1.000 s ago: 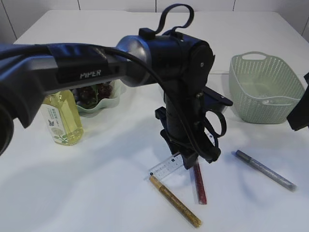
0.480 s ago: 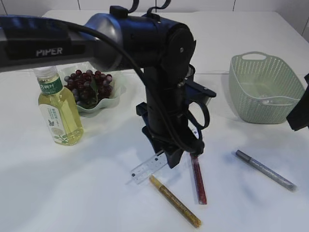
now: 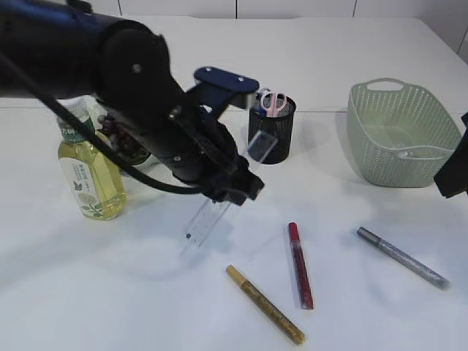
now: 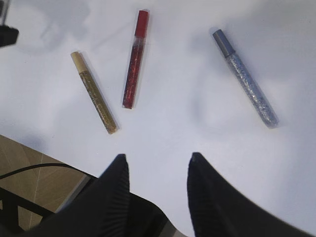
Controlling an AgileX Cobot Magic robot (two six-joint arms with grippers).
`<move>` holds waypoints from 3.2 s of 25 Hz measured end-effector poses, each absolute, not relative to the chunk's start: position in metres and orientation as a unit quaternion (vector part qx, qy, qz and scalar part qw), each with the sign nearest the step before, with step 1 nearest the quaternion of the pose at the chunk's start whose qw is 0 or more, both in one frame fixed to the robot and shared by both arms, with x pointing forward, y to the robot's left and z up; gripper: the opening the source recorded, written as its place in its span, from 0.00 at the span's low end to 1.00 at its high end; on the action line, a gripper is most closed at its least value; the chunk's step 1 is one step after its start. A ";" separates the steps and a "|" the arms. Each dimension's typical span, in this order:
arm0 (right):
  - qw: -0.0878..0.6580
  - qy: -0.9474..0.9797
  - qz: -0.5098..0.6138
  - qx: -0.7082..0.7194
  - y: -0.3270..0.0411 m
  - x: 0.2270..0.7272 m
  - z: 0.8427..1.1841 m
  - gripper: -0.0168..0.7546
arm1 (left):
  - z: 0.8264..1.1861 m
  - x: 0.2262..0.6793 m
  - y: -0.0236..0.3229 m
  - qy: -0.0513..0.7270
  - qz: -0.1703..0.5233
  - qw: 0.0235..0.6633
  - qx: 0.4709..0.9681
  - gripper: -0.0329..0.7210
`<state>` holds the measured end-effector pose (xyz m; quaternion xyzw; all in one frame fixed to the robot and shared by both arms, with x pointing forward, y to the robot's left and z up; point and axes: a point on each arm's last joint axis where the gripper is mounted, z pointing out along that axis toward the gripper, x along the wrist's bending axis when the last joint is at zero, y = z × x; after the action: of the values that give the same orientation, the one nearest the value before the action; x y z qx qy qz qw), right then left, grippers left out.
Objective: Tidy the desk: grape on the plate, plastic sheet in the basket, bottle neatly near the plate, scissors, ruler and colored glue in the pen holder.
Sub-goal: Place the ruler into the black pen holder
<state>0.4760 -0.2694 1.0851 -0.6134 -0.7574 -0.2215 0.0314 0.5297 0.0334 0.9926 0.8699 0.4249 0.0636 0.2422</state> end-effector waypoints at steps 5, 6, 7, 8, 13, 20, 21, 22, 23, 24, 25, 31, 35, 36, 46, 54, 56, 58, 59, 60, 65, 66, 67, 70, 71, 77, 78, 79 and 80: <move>0.030 -0.763 -0.222 -0.607 -0.269 0.476 1.085 0.44 | 1.014 0.551 0.043 0.428 0.140 0.376 0.810 0.42; 0.029 -0.764 -0.222 -0.605 -0.269 0.476 1.085 0.44 | 1.017 0.555 0.044 0.427 0.152 0.395 0.799 0.42; 0.029 -0.765 -0.222 -0.603 -0.269 0.476 1.085 0.44 | 1.020 0.559 0.043 0.423 0.166 0.419 0.786 0.42; 0.028 -0.767 -0.222 -0.602 -0.269 0.476 1.085 0.44 | 1.023 0.564 0.042 0.419 0.181 0.443 0.772 0.42; 0.027 -0.771 -0.222 -0.596 -0.269 0.476 1.085 0.44 | 1.029 0.581 0.033 0.389 0.243 0.548 0.700 0.42; 0.024 -0.777 -0.222 -0.588 -0.269 0.476 1.085 0.44 | 0.999 0.605 0.024 0.355 0.304 0.636 0.614 0.42; 0.023 -0.778 -0.223 -0.587 -0.269 0.476 1.085 0.44 | 0.996 0.608 0.022 0.351 0.310 0.644 0.605 0.42; 0.023 -0.779 -0.223 -0.586 -0.269 0.476 1.085 0.44 | 0.991 0.613 0.020 0.350 0.313 0.647 0.601 0.42; 0.023 -0.779 -0.223 -0.586 -0.269 0.476 1.085 0.44 | 0.986 0.618 0.017 0.349 0.315 0.649 0.598 0.42; 0.022 -0.779 -0.223 -0.585 -0.269 0.476 1.085 0.44 | 0.984 0.623 0.015 0.348 0.317 0.652 0.594 0.42; 0.022 -0.781 -0.223 -0.583 -0.269 0.476 1.085 0.44 | 0.980 0.628 0.012 0.347 0.319 0.654 0.592 0.42; 0.021 -0.784 -0.223 -0.579 -0.269 0.476 1.085 0.44 | 0.973 0.654 -0.005 0.341 0.327 0.669 0.574 0.42; 0.020 -0.785 -0.223 -0.578 -0.269 0.476 1.085 0.44 | 0.964 0.669 -0.009 0.347 0.328 0.665 0.575 0.42; 0.020 -0.785 -0.223 -0.578 -0.269 0.476 1.085 0.44 | 0.960 0.672 -0.008 0.351 0.327 0.660 0.578 0.42; 0.018 -0.786 -0.224 -0.576 -0.269 0.477 1.085 0.44 | 0.945 0.686 -0.006 0.369 0.320 0.639 0.594 0.42; 0.017 -0.785 -0.225 -0.576 -0.270 0.477 1.085 0.44 | 0.945 0.689 -0.003 0.373 0.321 0.635 0.595 0.42; 0.016 -0.785 -0.225 -0.576 -0.270 0.477 1.085 0.44 | 0.945 0.690 -0.001 0.374 0.322 0.634 0.595 0.42; 0.016 -0.786 -0.225 -0.576 -0.270 0.477 1.085 0.44 | 0.945 0.691 0.000 0.375 0.323 0.634 0.594 0.42; 0.016 -0.786 -0.225 -0.576 -0.270 0.477 1.085 0.44 | 0.945 0.691 0.000 0.375 0.323 0.634 0.594 0.43; 0.016 -0.786 -0.225 -0.576 -0.270 0.477 1.085 0.44 | 0.945 0.691 0.000 0.375 0.323 0.634 0.594 0.43; 0.016 -0.786 -0.225 -0.575 -0.270 0.477 1.085 0.44 | 0.945 0.691 0.000 0.375 0.323 0.634 0.594 0.44; 0.016 -0.786 -0.225 -0.575 -0.270 0.477 1.085 0.44 | 0.945 0.691 0.000 0.375 0.323 0.634 0.594 0.44; 0.016 -0.786 -0.225 -0.575 -0.270 0.477 1.085 0.44 | 0.945 0.691 0.000 0.375 0.323 0.634 0.594 0.44; 0.016 -0.786 -0.225 -0.575 -0.270 0.477 1.085 0.44 | 0.945 0.691 0.000 0.375 0.323 0.634 0.594 0.44; 0.016 -0.786 -0.225 -0.575 -0.270 0.477 1.085 0.44 | 0.945 0.691 0.000 0.375 0.323 0.634 0.594 0.44; 0.015 -0.786 -0.226 -0.575 -0.270 0.477 1.085 0.44 | 0.944 0.691 0.000 0.376 0.321 0.631 0.597 0.44; 0.015 -0.786 -0.226 -0.575 -0.270 0.477 1.085 0.44 | 0.945 0.690 0.000 0.378 0.319 0.628 0.601 0.44; 0.015 -0.786 -0.226 -0.575 -0.270 0.477 1.085 0.44 | 0.946 0.690 0.000 0.380 0.316 0.624 0.605 0.44; 0.015 -0.786 -0.226 -0.575 -0.270 0.477 1.085 0.44 | 0.949 0.689 0.000 0.383 0.312 0.619 0.611 0.44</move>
<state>0.4770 -0.2696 1.0853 -0.5749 -0.7864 -0.2255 0.0153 0.6894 -0.0003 0.9487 0.6111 0.3828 0.3120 0.6186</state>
